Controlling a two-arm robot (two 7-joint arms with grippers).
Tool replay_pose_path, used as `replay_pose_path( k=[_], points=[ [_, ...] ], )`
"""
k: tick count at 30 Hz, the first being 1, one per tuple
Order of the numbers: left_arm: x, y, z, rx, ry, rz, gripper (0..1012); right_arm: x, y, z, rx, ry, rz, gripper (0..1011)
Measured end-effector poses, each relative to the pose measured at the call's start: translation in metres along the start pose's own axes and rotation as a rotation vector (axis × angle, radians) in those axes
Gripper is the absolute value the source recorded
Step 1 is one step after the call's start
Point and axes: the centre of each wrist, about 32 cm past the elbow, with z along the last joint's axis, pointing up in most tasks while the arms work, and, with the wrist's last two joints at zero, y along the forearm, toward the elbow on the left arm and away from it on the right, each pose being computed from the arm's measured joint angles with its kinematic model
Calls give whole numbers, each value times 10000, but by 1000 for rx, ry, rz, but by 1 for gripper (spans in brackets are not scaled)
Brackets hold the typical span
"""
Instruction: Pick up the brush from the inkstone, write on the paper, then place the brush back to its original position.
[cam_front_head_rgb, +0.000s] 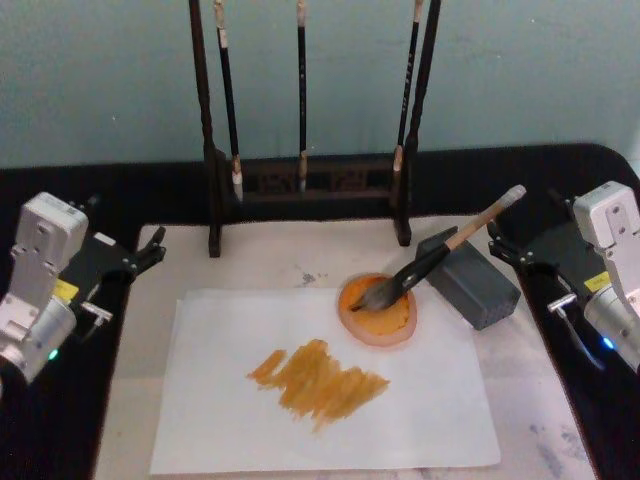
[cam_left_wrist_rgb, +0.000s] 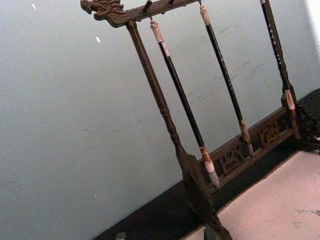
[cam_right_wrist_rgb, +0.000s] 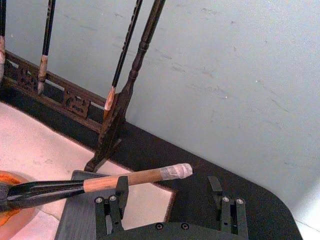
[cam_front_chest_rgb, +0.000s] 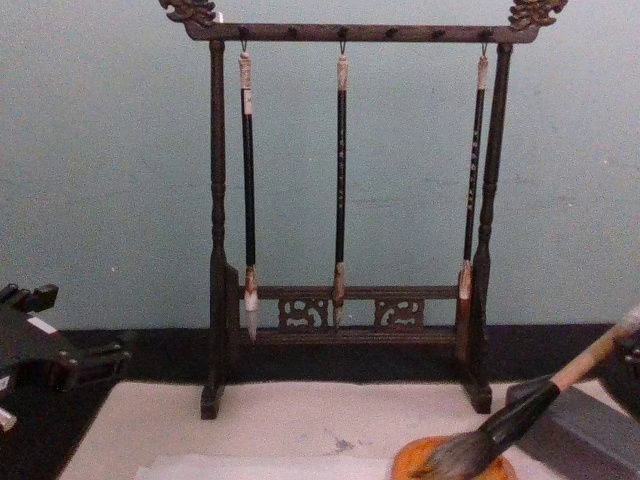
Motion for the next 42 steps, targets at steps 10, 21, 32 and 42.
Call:
replay_pose_path(
  k=[10, 21, 32, 42],
  points=[
    [0, 0, 0, 0, 0, 0, 1010, 33, -82, 96, 28, 116, 41, 1000],
    [0, 0, 0, 0, 0, 0, 1010, 148, -334, 84, 37, 526, 117, 1000],
    [0, 0, 0, 0, 0, 0, 1010, 137, -525, -101, 1, 1031, 142, 1000],
    [0, 0, 0, 0, 0, 0, 1010, 172, -317, -227, -9, 1292, 178, 1000]
  ],
)
